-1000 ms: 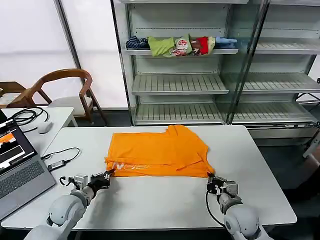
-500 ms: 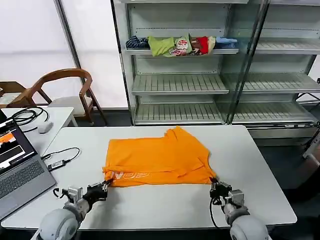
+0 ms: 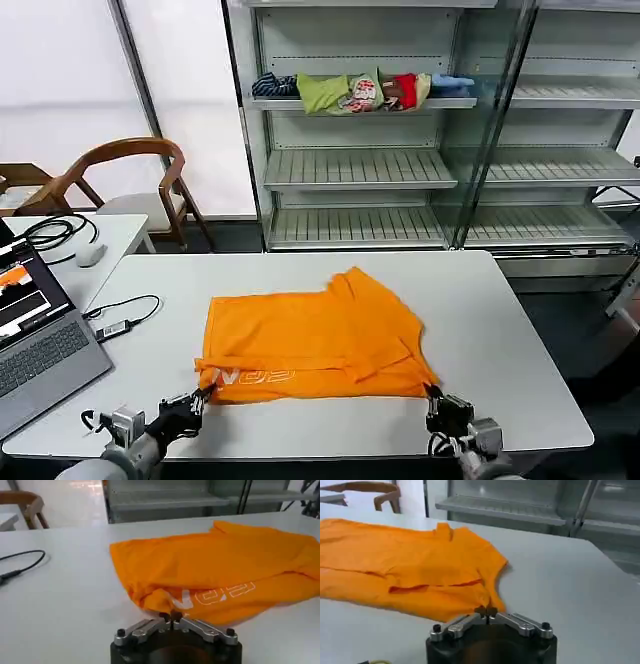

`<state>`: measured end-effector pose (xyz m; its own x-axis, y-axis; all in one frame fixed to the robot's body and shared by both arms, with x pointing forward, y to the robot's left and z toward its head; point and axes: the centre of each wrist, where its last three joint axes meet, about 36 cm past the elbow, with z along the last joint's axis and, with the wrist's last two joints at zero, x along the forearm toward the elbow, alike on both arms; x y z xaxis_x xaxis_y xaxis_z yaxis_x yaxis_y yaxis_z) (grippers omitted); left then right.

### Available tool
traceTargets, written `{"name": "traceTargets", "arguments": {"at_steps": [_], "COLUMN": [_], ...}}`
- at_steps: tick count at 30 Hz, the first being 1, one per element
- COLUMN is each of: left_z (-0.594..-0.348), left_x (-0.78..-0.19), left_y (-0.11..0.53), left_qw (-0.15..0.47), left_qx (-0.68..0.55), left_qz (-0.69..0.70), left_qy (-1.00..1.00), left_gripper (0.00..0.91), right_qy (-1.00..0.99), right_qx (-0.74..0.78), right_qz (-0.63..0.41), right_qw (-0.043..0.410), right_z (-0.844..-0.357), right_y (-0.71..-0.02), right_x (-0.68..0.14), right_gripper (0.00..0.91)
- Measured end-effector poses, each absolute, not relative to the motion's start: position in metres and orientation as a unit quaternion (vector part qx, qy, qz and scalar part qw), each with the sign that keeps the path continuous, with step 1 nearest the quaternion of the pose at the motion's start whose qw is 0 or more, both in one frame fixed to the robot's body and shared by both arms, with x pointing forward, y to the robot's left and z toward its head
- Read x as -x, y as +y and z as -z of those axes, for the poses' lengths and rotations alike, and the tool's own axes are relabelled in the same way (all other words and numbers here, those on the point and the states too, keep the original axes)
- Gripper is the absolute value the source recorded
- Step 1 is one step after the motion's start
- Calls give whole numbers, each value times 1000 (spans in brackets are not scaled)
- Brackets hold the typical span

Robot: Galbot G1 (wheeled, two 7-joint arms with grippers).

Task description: Fold and organize the clothes.

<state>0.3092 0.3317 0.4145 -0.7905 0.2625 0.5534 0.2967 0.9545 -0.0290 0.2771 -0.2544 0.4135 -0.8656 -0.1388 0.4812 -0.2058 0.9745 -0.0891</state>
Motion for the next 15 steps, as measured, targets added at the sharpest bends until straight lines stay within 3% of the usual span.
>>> {"name": "traceTargets", "arguments": {"at_steps": [15], "left_z": [-417], "left_x": [-289], "left_y": [335], "left_qw": [300], "left_qx": [154], "left_qz": [39], "left_qy": [-941], "left_gripper": [20], "right_qy": [-959], "right_qx": [-90], "right_qz": [-73], "right_qw": [259], "right_z": [-417], "right_y": [-254], "right_x": [-248], "right_gripper": [0]}}
